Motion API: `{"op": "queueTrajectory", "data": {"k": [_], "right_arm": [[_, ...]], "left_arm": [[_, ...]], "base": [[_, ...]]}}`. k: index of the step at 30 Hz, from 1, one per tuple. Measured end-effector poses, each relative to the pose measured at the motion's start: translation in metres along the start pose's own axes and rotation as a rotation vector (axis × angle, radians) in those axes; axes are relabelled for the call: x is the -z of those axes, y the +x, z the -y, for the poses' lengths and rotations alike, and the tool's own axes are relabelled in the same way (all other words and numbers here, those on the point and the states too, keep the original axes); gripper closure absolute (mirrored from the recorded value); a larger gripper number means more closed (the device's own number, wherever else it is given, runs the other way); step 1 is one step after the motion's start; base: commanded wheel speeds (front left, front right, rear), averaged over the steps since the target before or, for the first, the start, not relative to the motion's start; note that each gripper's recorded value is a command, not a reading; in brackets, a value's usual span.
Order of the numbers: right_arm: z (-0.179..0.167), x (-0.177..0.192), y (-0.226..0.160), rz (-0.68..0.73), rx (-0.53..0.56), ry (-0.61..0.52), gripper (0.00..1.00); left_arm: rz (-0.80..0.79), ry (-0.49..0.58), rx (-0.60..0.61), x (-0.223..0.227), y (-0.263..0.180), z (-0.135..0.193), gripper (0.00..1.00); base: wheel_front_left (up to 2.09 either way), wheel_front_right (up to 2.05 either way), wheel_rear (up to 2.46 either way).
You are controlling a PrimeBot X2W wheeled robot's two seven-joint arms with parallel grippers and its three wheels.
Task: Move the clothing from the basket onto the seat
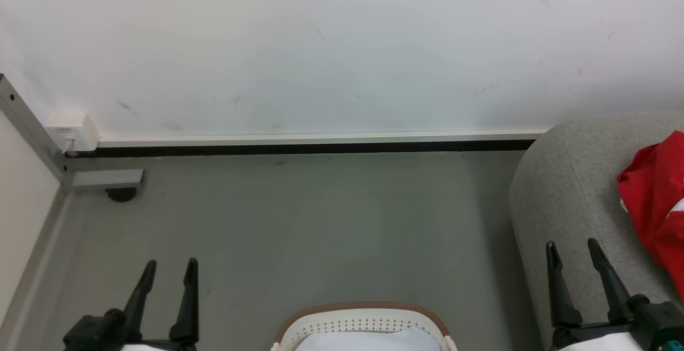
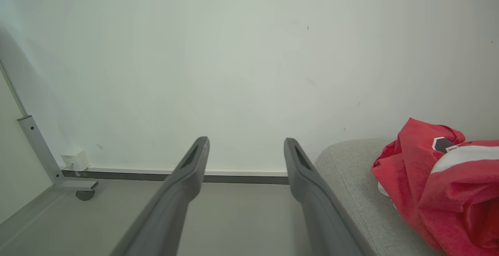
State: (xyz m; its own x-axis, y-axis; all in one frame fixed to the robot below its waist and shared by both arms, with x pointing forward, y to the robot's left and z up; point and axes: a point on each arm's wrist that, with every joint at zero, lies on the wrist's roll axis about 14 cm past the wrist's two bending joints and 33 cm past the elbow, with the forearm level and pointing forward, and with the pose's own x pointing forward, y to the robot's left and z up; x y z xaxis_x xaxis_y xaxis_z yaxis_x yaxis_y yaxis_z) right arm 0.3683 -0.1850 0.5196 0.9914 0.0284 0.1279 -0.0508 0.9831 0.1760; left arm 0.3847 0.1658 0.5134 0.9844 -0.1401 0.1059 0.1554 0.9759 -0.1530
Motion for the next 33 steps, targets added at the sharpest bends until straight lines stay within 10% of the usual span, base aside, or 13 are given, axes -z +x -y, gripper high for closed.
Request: {"op": "queueTrajectory", "data": {"k": [25,26,33], "right_arm": [[-0.013,-0.001,0.003,0.009,-0.025,0.079,0.00],[-0.012,0.000,0.002,0.004,-0.024,0.080,1.00],[-0.008,0.023,-0.009,-0.071,0.005,0.132,1.00]], "left_arm": [[0.019,0.006,0.007,-0.005,0.001,0.006,0.00],[0.015,0.002,0.007,-0.003,0.000,0.006,1.00],[-0.058,-0.059,-0.017,0.019,-0.009,0.006,1.00]], "base": [[0.00,0.00,0.00],[0.00,0.00,0.00],[0.00,0.00,0.00]]}}
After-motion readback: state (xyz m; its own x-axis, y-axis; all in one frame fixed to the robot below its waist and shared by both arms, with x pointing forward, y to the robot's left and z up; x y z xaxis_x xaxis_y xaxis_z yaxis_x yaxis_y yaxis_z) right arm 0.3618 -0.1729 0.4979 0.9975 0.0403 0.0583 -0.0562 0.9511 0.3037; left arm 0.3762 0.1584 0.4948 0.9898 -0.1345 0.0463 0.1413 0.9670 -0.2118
